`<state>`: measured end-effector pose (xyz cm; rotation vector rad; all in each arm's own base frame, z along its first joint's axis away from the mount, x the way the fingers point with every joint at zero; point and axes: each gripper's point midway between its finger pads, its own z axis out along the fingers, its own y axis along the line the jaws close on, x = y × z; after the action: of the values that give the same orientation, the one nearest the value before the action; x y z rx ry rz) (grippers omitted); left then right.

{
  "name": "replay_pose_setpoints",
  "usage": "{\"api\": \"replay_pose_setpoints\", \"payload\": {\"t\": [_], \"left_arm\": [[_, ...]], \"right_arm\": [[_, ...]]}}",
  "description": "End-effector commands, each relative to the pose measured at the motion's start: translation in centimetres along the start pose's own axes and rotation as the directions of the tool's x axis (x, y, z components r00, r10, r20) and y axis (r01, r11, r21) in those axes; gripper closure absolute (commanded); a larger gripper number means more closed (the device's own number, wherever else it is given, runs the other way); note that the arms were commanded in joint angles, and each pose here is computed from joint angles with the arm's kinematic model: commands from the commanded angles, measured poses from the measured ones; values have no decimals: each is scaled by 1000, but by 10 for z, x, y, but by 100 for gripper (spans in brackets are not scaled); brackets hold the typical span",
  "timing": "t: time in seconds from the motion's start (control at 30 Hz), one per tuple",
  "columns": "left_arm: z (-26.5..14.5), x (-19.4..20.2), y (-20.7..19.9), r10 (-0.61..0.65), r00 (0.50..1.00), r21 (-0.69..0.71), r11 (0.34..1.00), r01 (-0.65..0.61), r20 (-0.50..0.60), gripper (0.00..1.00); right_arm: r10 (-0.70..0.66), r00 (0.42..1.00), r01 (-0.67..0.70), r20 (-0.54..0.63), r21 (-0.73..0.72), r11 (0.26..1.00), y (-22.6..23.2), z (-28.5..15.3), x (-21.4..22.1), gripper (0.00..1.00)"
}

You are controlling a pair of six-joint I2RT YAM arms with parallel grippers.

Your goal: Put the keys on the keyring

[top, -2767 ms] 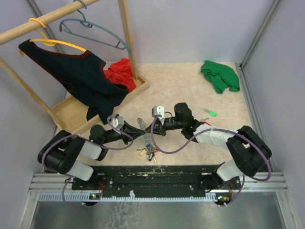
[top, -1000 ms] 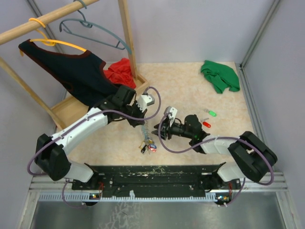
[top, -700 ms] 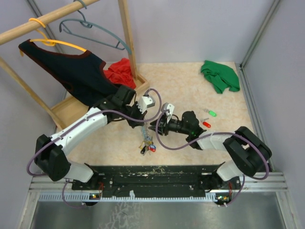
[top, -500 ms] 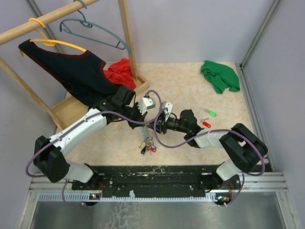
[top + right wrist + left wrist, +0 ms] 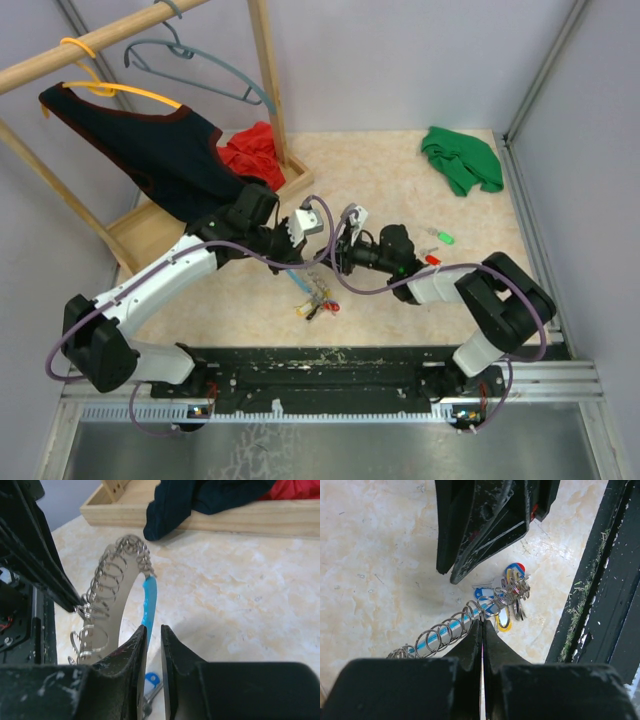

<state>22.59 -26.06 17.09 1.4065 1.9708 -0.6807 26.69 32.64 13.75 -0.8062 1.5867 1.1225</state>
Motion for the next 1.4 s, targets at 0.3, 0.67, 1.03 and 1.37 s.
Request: {"api": "replay_pose_setpoints", "payload": {"t": [0.3,0.67,1.03,1.37], "left_arm": [[4,-10,5,35,999,-28,999,-34,38,100],[7,-12,7,-17,997,-53,998,21,71,100],[12,-11,5,-78,994,-45,996,81,83,100],[15,-9,4,-101,991,-39,994,105,82,100]], "right_arm": [[-159,986,166,55,-149,975,37,-26,-15,66],[-338,938,334,83,53,941,48,-27,-22,37],[-478,877,438,37,344,831,42,-22,-14,17],[-584,812,509,-16,511,693,38,-8,-8,15]]}}
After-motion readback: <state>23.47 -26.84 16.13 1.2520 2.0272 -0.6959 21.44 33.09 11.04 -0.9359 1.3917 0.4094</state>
